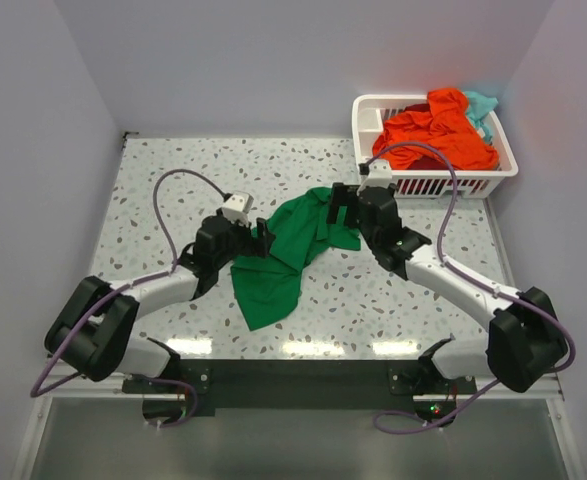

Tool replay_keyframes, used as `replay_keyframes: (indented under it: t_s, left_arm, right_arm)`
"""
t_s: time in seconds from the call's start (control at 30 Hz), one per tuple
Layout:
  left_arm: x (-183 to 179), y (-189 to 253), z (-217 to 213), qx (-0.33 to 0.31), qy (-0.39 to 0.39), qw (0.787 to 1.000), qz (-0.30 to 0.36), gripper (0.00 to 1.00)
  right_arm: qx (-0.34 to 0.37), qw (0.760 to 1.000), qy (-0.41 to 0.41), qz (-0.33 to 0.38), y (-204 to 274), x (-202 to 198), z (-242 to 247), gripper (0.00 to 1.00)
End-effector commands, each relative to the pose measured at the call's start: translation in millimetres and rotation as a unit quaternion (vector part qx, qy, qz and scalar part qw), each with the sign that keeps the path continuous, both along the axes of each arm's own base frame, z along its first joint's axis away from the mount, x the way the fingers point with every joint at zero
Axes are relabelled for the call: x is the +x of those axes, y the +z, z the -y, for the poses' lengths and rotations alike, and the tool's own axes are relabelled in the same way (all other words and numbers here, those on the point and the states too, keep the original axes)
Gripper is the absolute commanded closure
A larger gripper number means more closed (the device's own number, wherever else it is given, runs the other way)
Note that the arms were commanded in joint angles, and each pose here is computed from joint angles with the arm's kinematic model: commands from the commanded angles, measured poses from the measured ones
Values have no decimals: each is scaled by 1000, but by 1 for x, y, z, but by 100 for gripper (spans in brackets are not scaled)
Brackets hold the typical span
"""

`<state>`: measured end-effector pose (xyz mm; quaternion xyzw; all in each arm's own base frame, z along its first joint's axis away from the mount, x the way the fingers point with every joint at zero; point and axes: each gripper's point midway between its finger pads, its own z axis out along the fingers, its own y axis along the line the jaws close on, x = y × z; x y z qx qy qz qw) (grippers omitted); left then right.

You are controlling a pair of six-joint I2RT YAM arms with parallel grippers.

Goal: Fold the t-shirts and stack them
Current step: Flatten the tshirt out

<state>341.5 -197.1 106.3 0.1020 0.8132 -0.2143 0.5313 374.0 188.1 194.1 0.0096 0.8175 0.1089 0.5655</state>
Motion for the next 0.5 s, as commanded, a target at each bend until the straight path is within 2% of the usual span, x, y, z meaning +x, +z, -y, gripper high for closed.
replay_keyframes:
  t_s: [0.0,0.17,0.3,0.47]
  left_arm:
    - [16,13,17,-9,7,1000,22,17]
    - [13,-2,22,9,6,1000,0,21]
    - [12,-18,18,48,29,998,-14,23]
    - [8,-25,22,41,20,999,-24,34]
  right_arm:
    - [14,999,-12,38,23,-1,7,2]
    - [3,999,-26,39,22,-3,16,1]
    - [0,999,-26,35,19,0,14,1]
    - [0,999,-23,27,13,4,9,1]
